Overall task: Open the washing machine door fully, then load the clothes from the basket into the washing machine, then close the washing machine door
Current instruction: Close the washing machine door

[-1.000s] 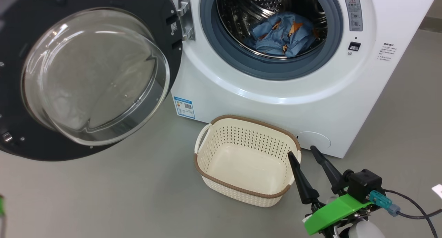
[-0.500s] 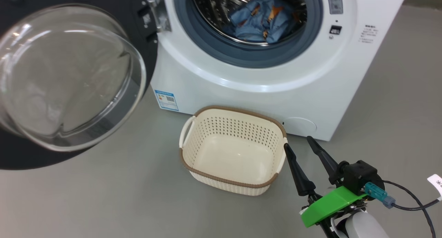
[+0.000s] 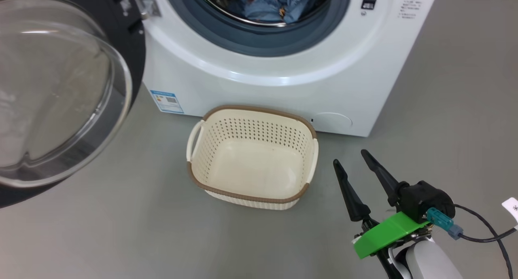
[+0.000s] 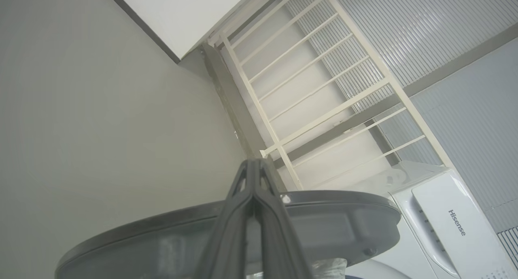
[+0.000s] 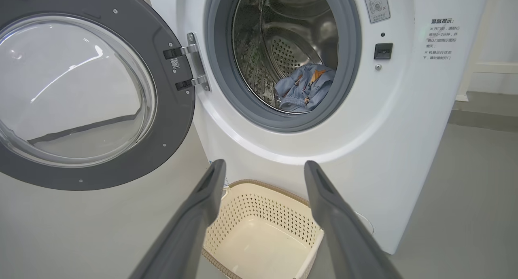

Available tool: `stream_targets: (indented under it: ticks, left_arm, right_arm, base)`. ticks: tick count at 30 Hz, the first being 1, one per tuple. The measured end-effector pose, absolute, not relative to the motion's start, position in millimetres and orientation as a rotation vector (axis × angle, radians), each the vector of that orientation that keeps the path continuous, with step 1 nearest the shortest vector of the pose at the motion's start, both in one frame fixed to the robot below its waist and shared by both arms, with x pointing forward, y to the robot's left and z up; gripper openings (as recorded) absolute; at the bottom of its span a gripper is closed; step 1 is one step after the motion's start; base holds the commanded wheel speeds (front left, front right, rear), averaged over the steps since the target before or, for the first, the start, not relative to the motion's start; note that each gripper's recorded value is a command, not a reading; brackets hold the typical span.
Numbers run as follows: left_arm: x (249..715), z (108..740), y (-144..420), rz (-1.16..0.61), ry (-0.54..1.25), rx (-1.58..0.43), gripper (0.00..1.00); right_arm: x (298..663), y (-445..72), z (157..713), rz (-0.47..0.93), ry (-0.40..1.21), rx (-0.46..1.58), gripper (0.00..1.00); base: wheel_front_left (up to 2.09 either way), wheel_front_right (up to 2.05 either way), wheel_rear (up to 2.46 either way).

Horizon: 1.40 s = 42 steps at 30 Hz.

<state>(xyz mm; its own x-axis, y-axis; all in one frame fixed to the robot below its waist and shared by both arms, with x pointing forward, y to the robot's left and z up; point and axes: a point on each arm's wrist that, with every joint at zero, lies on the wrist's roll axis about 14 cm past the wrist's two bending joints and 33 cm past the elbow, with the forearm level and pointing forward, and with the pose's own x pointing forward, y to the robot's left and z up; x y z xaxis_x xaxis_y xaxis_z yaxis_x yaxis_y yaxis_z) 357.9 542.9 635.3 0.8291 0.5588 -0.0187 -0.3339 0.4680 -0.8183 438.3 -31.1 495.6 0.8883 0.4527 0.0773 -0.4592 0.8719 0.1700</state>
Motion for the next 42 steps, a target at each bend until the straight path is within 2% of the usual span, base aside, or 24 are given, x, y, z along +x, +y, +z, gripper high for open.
stream_targets:
  ticks: [9,23,33,42]
  left_arm:
    - [369,605,561,0.662,-0.243,-1.042,0.0]
    - [393,568,560,0.717,-0.172,-1.122,0.0]
    - [388,563,542,0.613,0.01,-1.156,0.0]
    - [377,565,507,0.421,0.193,-1.181,0.0]
  right_arm:
    - [443,-49,485,0.429,-0.02,0.182,1.0]
    - [447,-71,472,0.369,0.0,0.173,1.0]
    - [443,-69,482,0.375,-0.02,0.169,1.0]
    - [438,-61,496,0.397,-0.044,0.178,1.0]
  base:
    - [0.0,0.0,0.0]
    - [0.0,0.0,0.0]
    - [0.0,0.0,0.0]
    - [0.0,0.0,0.0]
